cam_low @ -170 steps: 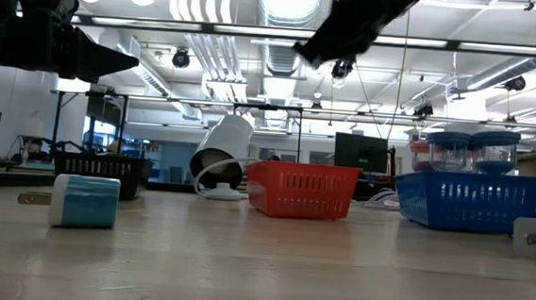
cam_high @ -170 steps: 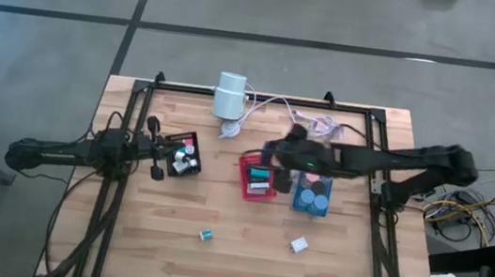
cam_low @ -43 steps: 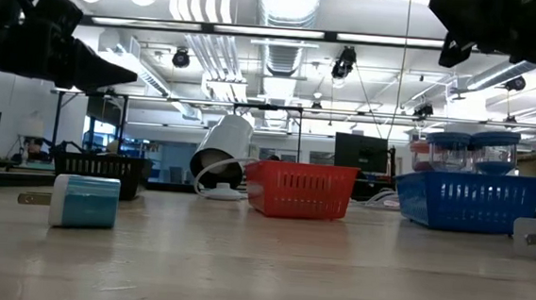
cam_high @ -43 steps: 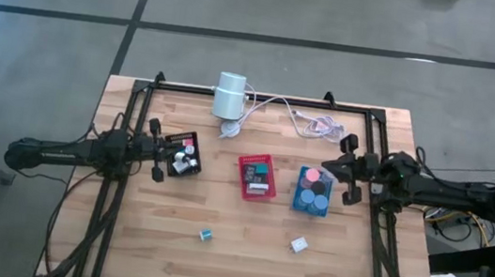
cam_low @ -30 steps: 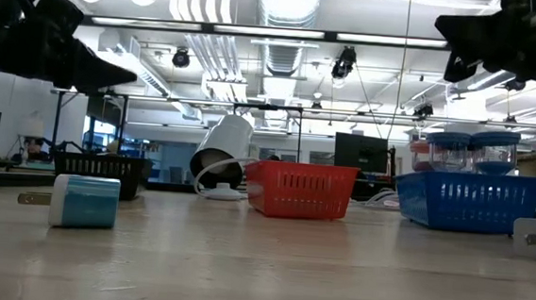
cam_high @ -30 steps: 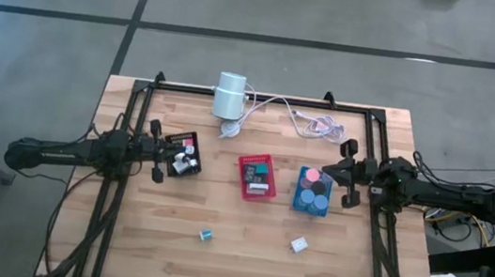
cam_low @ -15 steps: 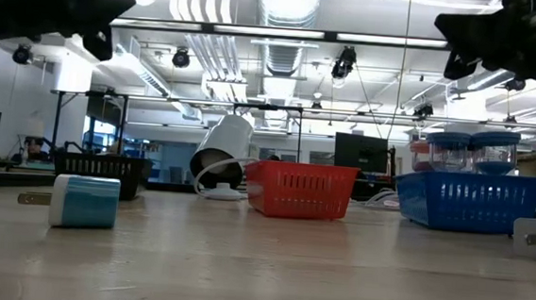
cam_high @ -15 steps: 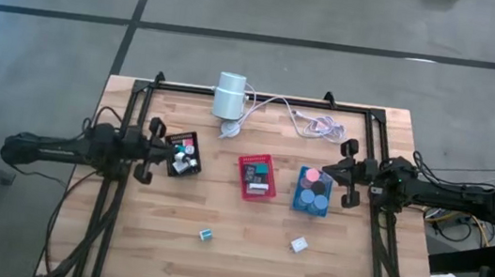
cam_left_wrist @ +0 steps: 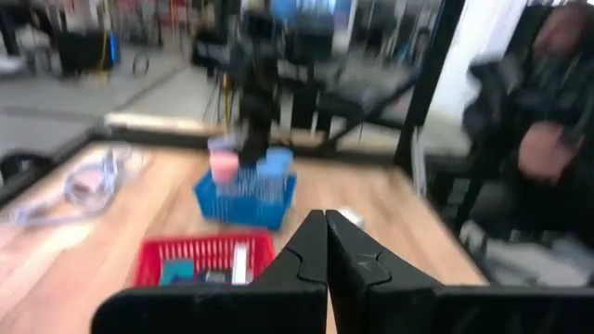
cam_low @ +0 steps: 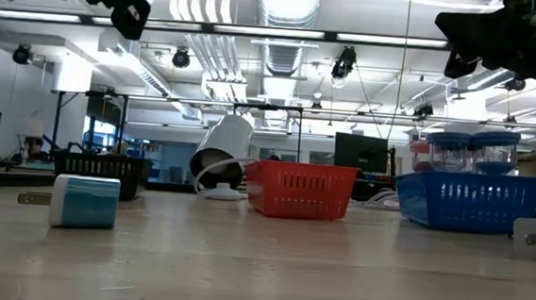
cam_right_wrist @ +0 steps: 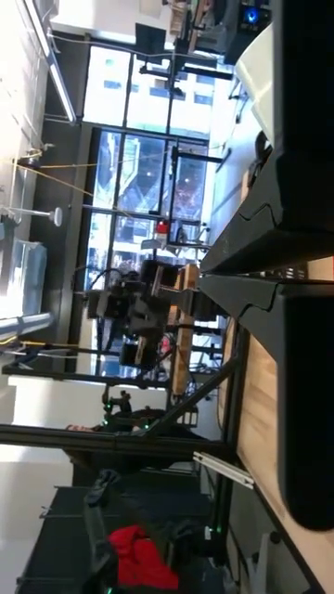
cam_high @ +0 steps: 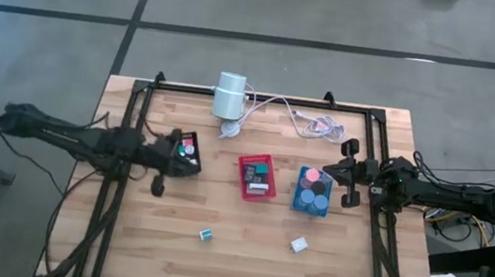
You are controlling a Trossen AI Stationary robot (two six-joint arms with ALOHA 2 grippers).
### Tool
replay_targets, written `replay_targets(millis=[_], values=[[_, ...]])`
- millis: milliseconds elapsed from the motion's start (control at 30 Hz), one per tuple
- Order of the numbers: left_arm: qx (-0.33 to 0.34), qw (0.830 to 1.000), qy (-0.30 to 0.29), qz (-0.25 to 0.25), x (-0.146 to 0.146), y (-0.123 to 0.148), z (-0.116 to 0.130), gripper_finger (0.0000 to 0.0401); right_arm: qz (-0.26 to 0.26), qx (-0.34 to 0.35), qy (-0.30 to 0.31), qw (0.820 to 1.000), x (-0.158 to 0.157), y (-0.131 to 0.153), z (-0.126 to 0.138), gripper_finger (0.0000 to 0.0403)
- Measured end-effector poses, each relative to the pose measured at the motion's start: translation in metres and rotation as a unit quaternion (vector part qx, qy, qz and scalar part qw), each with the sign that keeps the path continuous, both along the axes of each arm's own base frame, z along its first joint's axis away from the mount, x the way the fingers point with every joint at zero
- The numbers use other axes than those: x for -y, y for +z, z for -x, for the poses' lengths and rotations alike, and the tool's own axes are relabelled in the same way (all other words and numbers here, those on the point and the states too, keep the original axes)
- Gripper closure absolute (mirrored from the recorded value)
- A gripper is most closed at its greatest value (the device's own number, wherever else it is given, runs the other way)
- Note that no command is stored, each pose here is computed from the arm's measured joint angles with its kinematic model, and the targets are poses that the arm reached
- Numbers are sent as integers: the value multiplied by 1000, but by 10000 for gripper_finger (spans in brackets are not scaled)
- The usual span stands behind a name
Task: Pick & Place Office items
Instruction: Put the blue charger adapter into the black bin
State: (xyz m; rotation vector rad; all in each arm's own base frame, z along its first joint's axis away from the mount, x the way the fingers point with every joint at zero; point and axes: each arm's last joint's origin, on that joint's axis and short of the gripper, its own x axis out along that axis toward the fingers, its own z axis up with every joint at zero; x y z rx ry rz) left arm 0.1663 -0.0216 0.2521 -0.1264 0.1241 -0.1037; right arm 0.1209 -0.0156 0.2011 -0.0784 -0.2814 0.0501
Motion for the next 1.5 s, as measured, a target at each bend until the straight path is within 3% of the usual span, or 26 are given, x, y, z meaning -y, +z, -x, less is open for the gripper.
replay_targets(millis=[233, 500, 700, 800, 933, 1067, 1333, 1500], values=[[-107, 993, 23, -51, 40, 13, -32, 401, 0, 0, 0, 1000, 0, 0, 0, 392], [-241, 969, 12, -56, 93, 17, -56, 401, -4, -1, 1, 1000, 0, 0, 0, 392], [-332, 941, 61, -8, 109, 1, -79, 401, -9, 1, 2, 1000, 0, 1, 0, 392], [-383, 922, 57, 17, 117, -10, -88, 394, -11, 3, 3, 1000, 0, 2, 0, 392], [-429, 899, 76, 47, 125, -23, -100, 353, -18, 3, 5, 1000, 0, 3, 0, 392], [-464, 883, 50, 52, 134, -34, -111, 291, -12, 4, 3, 1000, 0, 3, 0, 392], [-498, 864, 30, 61, 138, -47, -118, 154, -7, 5, 1, 1000, 0, 3, 0, 392], [-525, 848, 39, 54, 141, -65, -122, 110, -11, 3, 2, 1000, 0, 2, 0, 392]])
